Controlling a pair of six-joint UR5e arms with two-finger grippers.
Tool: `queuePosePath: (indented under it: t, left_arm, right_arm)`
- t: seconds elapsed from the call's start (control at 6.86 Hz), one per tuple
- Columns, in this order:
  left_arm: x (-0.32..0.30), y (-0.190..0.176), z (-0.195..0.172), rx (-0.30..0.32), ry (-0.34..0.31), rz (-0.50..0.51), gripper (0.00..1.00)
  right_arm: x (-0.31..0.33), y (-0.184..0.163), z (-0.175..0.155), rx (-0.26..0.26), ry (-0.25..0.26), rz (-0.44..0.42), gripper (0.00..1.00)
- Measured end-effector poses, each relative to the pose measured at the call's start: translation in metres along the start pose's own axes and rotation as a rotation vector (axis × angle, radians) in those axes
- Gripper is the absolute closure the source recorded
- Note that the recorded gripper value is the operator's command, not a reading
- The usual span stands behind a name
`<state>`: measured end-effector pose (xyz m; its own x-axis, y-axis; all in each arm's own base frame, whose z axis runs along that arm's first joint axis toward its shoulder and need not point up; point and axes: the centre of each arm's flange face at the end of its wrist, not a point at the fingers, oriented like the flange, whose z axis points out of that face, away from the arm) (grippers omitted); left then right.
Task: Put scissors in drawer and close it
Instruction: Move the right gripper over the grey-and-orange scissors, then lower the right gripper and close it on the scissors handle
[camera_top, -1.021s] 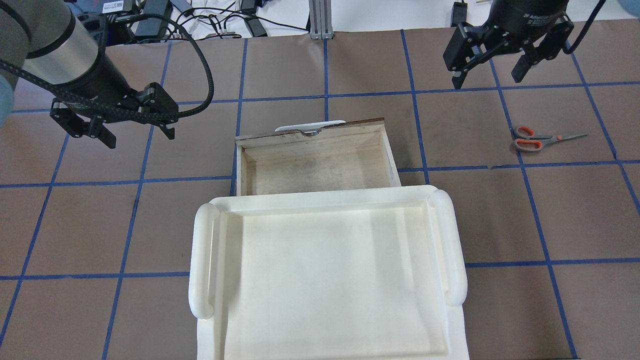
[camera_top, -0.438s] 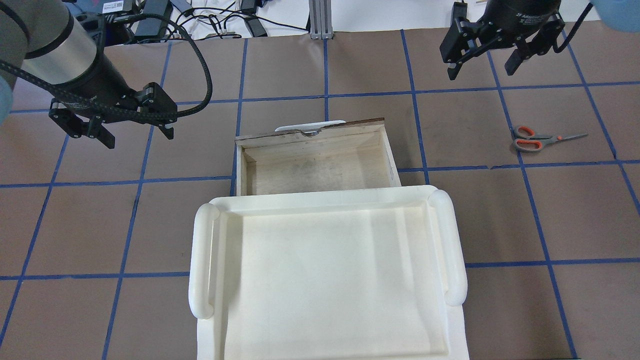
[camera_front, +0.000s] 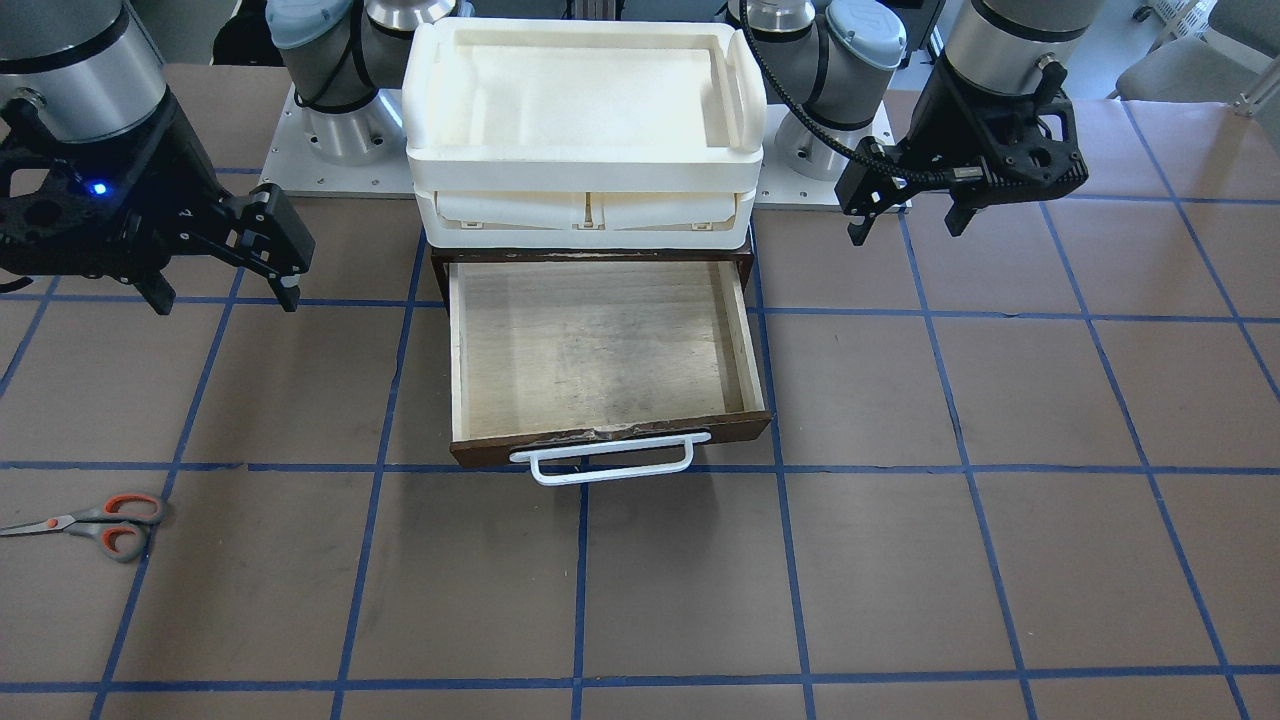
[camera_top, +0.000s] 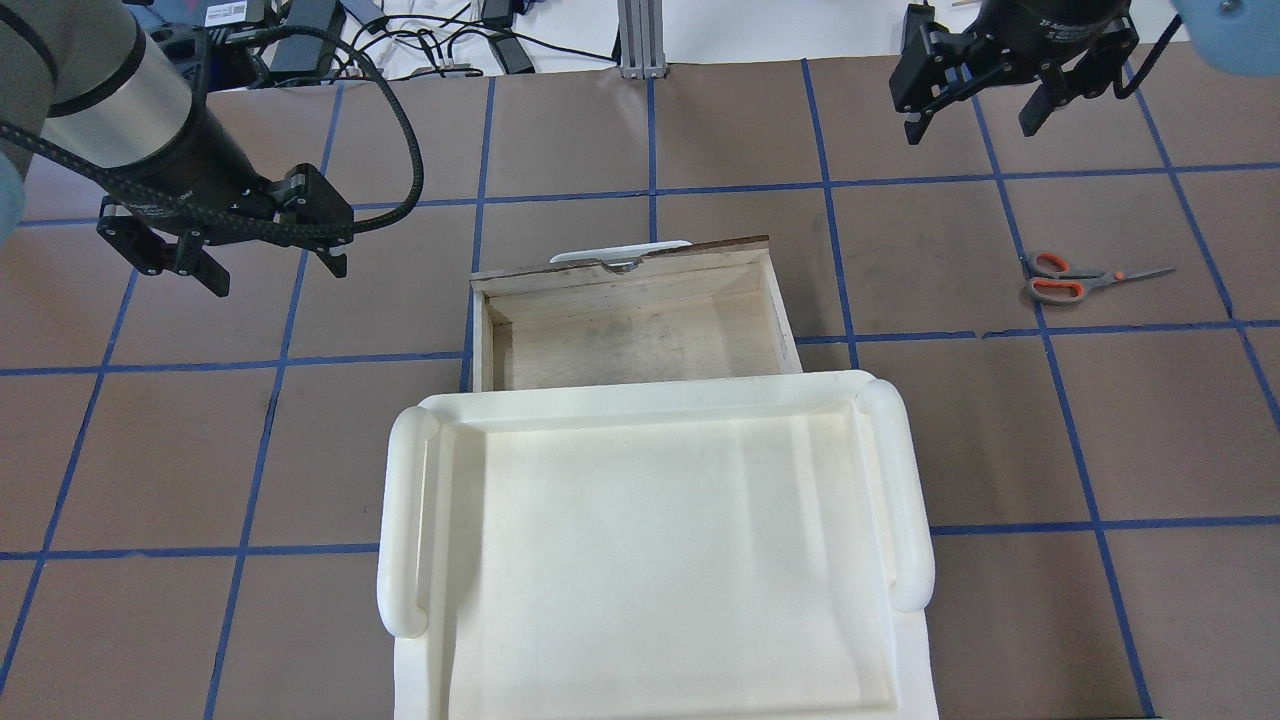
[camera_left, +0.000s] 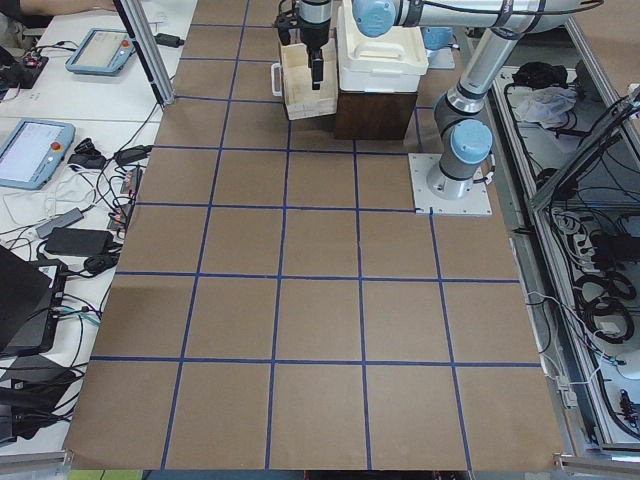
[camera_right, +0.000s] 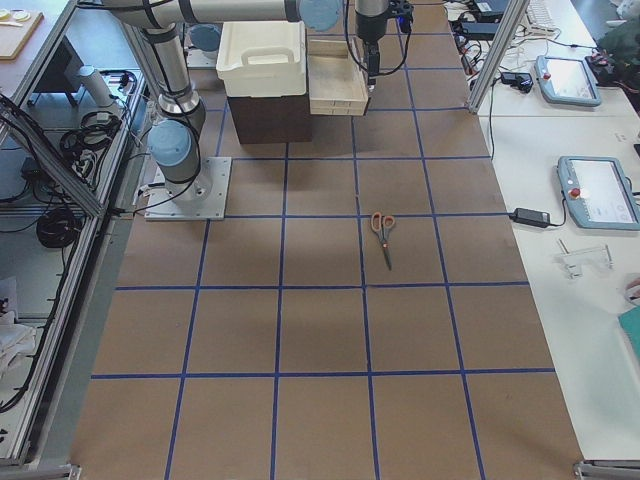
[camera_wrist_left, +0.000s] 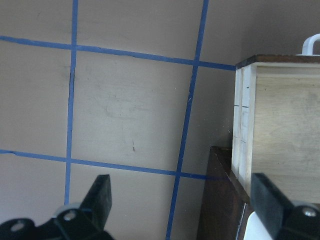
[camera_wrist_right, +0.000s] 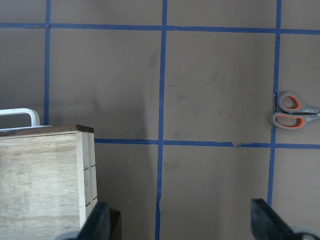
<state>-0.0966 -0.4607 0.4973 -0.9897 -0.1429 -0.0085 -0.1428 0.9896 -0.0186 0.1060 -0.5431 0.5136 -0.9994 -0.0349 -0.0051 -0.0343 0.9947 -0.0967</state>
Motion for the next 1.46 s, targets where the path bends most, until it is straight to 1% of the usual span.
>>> queuePosePath:
  t: [0.15,0.29,0.44,0.58,0.73,1.02,1.17,1.46]
  left_arm:
    - [0.000,0.000,0.000,-0.001,0.000,0.000,0.00]
    - [0.000,0.000,0.000,-0.001,0.000,0.000,0.00]
    - [0.000,0.000,0.000,-0.001,0.000,0.000,0.00]
    - [0.000,0.000,0.000,0.000,0.000,0.001,0.00]
    - [0.000,0.000,0.000,0.000,-0.001,0.001,0.00]
    - [0.000,0.000,0.000,-0.001,-0.002,0.000,0.00]
    - [0.000,0.000,0.000,0.000,-0.003,0.000,0.00]
    - [0.000,0.000,0.000,-0.001,-0.004,0.001,0.00]
  right_arm:
    - [0.009,0.000,0.008,-0.015,0.000,0.018,0.00]
    - [0.031,0.000,0.018,-0.033,0.000,0.074,0.00]
    - [0.059,-0.004,0.029,-0.033,0.007,0.152,0.00]
    - [0.091,-0.011,0.039,-0.004,0.021,0.243,0.00]
    - [0.123,-0.013,0.053,0.005,0.028,0.365,0.00]
    - [0.184,-0.002,0.098,-0.061,0.027,0.684,0.00]
    - [0.204,-0.003,0.119,-0.081,0.031,0.843,0.00]
    - [0.234,-0.022,0.174,-0.080,0.042,1.087,0.00]
